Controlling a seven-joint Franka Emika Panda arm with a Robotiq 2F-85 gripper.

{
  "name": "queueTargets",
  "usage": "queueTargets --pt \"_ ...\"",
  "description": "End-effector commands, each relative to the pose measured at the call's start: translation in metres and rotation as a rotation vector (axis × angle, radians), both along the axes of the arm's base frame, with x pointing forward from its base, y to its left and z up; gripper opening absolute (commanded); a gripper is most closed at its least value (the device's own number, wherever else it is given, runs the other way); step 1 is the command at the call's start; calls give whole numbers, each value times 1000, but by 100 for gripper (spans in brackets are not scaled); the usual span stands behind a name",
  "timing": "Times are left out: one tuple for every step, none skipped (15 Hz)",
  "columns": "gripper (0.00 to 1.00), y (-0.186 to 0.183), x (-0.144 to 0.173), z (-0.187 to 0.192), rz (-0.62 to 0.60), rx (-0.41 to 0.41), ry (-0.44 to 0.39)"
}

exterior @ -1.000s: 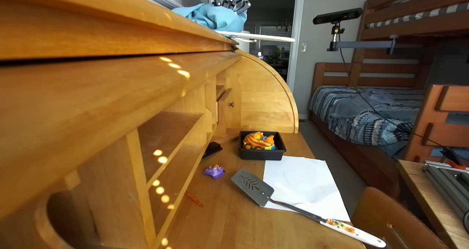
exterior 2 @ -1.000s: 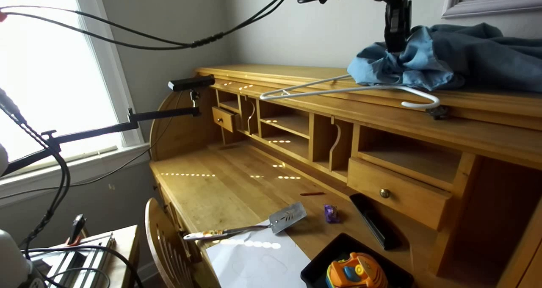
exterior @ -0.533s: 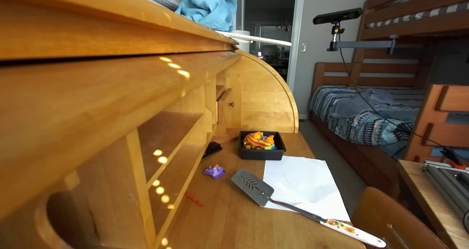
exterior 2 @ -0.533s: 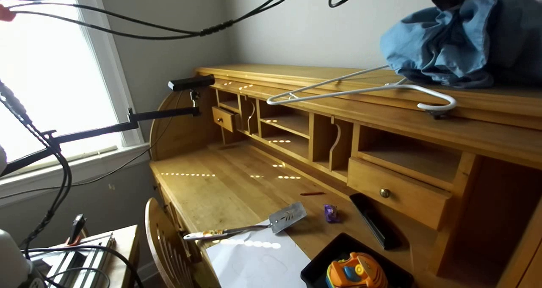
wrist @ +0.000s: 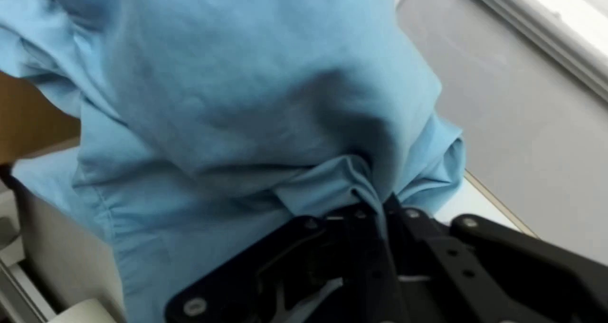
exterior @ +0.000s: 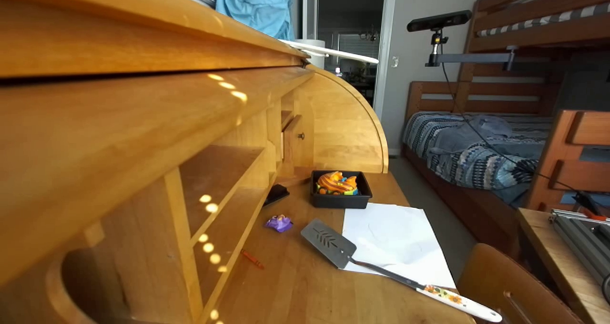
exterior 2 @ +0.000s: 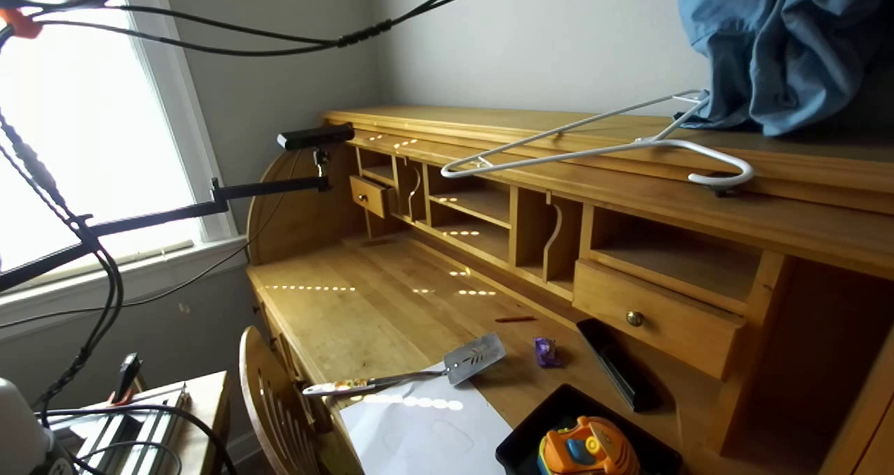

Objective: Use the cloth to clean the frame

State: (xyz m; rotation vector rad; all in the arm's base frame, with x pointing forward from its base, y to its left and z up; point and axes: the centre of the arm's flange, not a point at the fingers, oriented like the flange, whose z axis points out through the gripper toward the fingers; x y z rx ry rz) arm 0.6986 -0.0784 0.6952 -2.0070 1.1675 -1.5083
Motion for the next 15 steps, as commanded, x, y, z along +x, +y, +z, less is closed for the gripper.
queueTargets --pt "2 19 -15 36 -26 -77 -187" --pt "2 23 -18 46 -24 -102 -238" --pt "2 26 -23 56 -26 -130 -291" --pt "2 29 -27 66 -30 -157 -339" --pt "2 32 -30 76 -36 -180 -385" --pt "2 34 -32 83 -42 -200 -432" --pt "2 35 -35 90 -46 -216 -478" --pt "2 37 -39 96 -23 -208 -467" --pt "2 38 -41 98 -10 -200 -463" --pt "2 41 -42 99 16 -183 -439" --pt "2 45 -43 100 50 -155 -409" --pt "2 50 -43 98 73 -131 -395" --pt "2 57 -43 97 95 -107 -389" --pt "2 63 -43 94 113 -84 -385" --pt "2 70 -43 93 135 -58 -379"
